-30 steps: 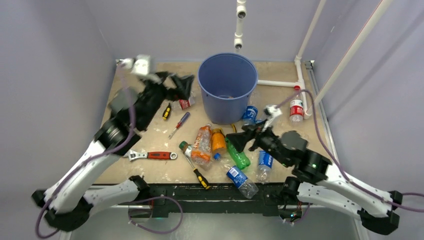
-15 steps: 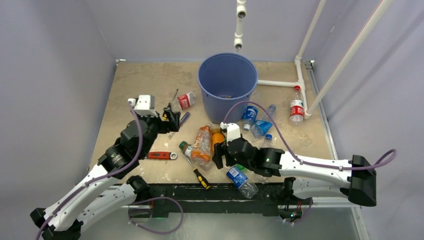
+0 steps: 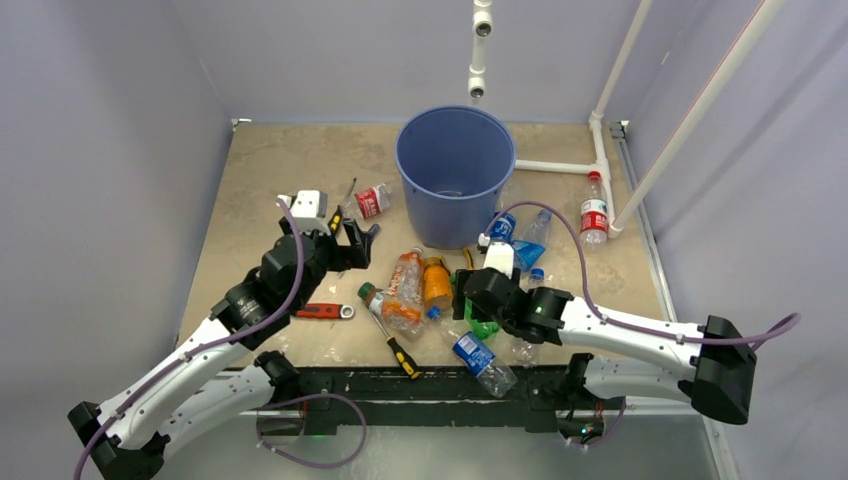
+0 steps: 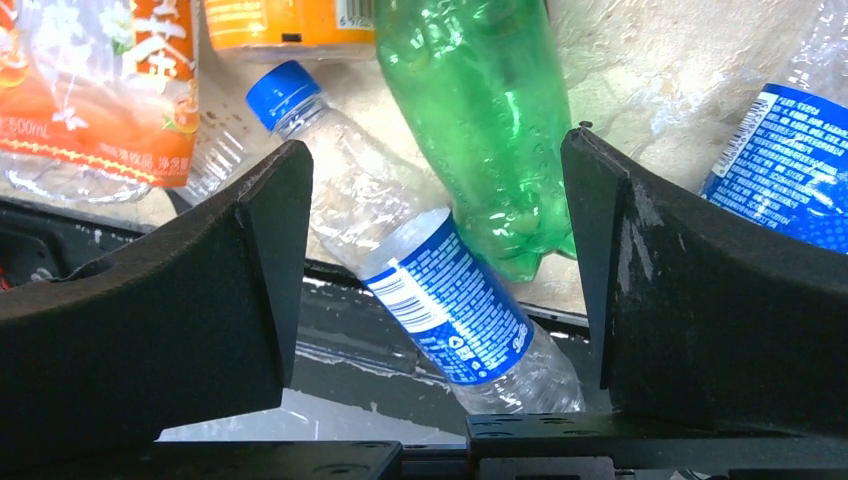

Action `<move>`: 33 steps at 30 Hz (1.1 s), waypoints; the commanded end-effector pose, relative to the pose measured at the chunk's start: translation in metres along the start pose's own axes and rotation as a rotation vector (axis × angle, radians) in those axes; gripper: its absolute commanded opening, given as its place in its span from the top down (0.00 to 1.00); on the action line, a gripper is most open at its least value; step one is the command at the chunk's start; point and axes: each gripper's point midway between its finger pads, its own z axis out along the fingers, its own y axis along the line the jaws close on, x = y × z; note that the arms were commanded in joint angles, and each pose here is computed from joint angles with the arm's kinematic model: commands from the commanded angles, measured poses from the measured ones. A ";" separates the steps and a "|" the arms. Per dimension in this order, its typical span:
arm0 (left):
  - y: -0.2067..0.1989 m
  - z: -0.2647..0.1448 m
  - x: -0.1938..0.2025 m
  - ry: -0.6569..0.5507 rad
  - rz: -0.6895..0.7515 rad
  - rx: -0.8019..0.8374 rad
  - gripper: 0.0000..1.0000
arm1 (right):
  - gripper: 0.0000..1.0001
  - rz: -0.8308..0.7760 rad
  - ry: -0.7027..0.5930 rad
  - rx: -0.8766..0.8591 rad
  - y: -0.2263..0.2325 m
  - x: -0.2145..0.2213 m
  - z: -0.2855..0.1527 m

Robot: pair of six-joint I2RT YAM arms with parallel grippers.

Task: Put the plastic bottles in the bin
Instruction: Pick up the plastic bottle at the center of the board.

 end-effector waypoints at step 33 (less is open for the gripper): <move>-0.007 -0.004 -0.007 -0.019 -0.049 0.035 0.07 | 0.41 0.028 -0.046 0.135 -0.016 -0.006 0.039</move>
